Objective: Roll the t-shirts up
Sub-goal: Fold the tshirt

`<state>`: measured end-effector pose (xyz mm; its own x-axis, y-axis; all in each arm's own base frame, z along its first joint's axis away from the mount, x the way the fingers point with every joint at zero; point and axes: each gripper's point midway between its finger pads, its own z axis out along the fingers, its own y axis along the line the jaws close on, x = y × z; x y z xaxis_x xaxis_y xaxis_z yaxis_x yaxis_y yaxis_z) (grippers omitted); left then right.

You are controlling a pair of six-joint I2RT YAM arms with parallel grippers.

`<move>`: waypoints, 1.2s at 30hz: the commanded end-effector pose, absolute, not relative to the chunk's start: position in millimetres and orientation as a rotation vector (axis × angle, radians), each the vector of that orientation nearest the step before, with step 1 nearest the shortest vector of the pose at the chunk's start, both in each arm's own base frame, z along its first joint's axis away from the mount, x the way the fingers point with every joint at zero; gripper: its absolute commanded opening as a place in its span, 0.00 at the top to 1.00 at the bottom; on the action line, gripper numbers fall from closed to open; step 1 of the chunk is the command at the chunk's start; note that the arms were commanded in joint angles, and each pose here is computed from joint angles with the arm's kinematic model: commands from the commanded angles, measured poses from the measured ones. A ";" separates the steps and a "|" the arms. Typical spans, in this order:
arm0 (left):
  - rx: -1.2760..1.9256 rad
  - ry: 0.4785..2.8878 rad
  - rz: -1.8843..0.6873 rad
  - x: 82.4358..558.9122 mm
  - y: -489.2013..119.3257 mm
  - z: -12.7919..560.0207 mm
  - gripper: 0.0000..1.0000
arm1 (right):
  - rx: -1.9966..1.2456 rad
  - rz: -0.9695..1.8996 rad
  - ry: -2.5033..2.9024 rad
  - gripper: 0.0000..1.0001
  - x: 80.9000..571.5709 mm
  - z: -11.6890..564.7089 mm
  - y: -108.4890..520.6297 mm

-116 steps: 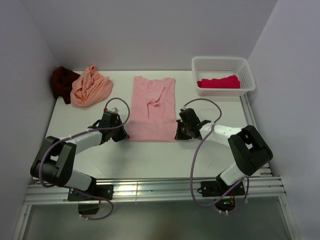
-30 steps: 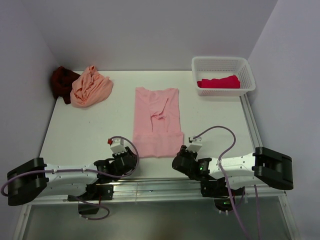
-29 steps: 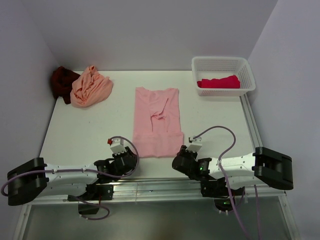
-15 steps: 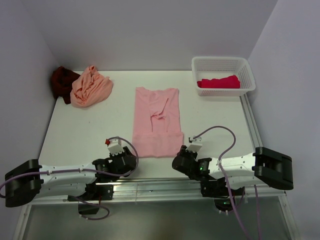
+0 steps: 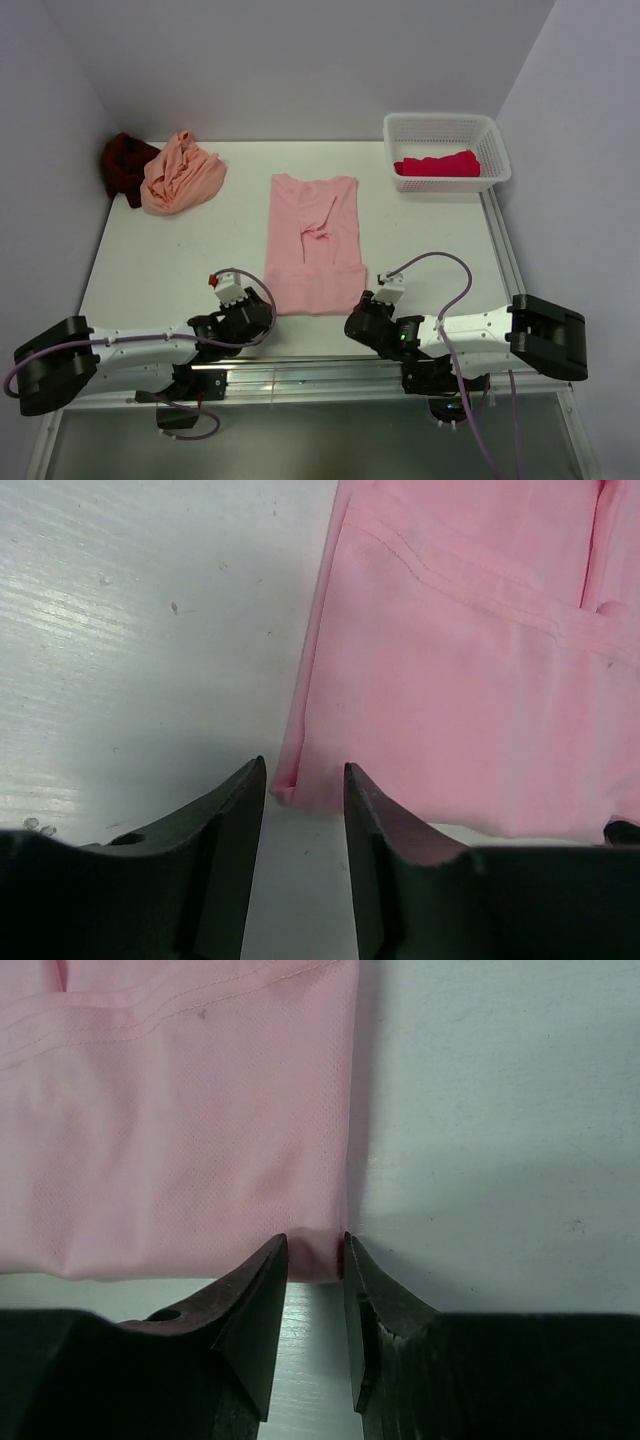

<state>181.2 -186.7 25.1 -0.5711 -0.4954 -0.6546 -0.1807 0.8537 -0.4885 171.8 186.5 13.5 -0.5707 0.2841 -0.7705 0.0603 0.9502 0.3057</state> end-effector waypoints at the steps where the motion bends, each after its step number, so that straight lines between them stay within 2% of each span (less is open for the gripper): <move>1: -0.440 2.225 -0.426 175.7 -180.1 10.7 0.58 | 0.249 0.289 2.183 0.64 169.4 6.5 180.1; 5: -0.428 2.236 -0.439 176.1 -185.8 11.9 0.71 | 0.246 0.288 2.188 0.67 169.6 7.3 181.2; 6: -0.423 2.237 -0.456 175.6 -187.9 12.1 0.80 | 0.237 0.295 2.191 0.72 169.0 7.5 182.8; 7: -0.418 2.237 -0.478 174.9 -190.4 12.2 0.88 | 0.232 0.285 2.197 0.86 168.8 7.0 181.5; 8: -0.410 2.245 -0.487 172.6 -190.2 9.7 1.00 | 0.238 0.289 2.198 0.93 169.3 10.2 184.0; 9: -0.414 2.242 -0.503 172.8 -192.4 12.8 1.00 | 0.237 0.286 2.201 1.00 169.0 11.9 184.1; 15: -0.414 2.336 -0.391 164.1 -182.8 31.7 1.00 | 0.177 0.324 2.294 1.00 157.2 27.6 188.8; 22: -0.378 2.419 -0.510 164.7 -194.3 59.3 1.00 | 0.074 0.358 2.456 1.00 144.5 39.6 200.5; 36: -0.388 2.463 -0.513 188.3 -184.1 87.8 1.00 | -0.014 0.345 2.481 1.00 154.4 80.2 188.3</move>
<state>181.9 -177.5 70.9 -0.7732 -0.4133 -0.4809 -0.2043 0.8803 -0.4281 148.9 193.0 62.1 -0.8089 0.1056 -0.5783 -0.0638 0.9621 0.2650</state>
